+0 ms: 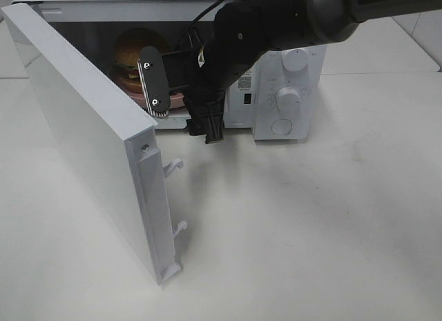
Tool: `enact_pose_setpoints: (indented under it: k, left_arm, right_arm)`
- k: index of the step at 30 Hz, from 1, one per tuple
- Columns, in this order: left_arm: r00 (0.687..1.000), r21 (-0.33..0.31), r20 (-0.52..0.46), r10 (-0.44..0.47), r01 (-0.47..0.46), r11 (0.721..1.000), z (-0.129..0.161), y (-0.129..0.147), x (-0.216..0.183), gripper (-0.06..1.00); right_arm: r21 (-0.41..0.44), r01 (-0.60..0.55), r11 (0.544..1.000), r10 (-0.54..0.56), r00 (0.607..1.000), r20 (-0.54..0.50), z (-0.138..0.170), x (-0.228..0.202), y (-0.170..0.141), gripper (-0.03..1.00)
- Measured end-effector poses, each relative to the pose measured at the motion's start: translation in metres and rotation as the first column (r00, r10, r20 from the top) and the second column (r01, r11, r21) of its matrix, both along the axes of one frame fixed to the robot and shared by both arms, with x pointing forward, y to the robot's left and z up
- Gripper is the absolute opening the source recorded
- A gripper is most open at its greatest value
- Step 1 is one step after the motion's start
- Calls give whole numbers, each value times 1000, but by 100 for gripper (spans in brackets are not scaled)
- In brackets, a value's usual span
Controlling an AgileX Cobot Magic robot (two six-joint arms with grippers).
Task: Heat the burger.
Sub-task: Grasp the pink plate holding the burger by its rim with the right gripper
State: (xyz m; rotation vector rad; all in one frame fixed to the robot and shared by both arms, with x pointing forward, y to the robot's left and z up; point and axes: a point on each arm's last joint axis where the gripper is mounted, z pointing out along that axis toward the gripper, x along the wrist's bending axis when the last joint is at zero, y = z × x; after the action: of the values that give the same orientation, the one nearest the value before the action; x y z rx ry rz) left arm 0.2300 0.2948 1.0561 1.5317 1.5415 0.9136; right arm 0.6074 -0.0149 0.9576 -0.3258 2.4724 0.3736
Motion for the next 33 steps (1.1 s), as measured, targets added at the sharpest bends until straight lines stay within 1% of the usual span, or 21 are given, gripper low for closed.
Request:
enact_pose_setpoints:
  k: [3,14,17,21,25,30,31,32,33]
  left_arm:
    - [1000,0,0,0,0,1000,0,0,0,99]
    - [1000,0,0,0,0,1000,0,0,0,99]
    - [1000,0,0,0,0,1000,0,0,0,99]
    - [1000,0,0,0,0,1000,0,0,0,99]
    - [1000,0,0,0,0,1000,0,0,0,99]
    - [1000,0,0,0,0,1000,0,0,0,99]
    - [1000,0,0,0,0,1000,0,0,0,99]
    - [1000,0,0,0,0,1000,0,0,0,99]
    - [1000,0,0,0,0,1000,0,0,0,99]
  right_arm:
    - [-14,6,1000,-6,1000,-7,-7,7,5,86]
    - [-9,38,999,-38,999,-5,-16,34,20,84]
    - [-13,43,999,-43,999,-6,-17,37,19,84]
    - [-38,72,997,-73,997,-10,-22,52,11,83]
    - [-36,83,996,-84,996,-5,-23,59,9,82]
    - [-33,95,995,-95,995,-1,-27,67,8,79]
    - [-30,99,995,-100,995,-8,-31,68,8,75]
    - [-30,99,995,-100,995,-8,-31,68,8,75]
    - [-31,104,994,-104,994,-14,-33,69,7,72]
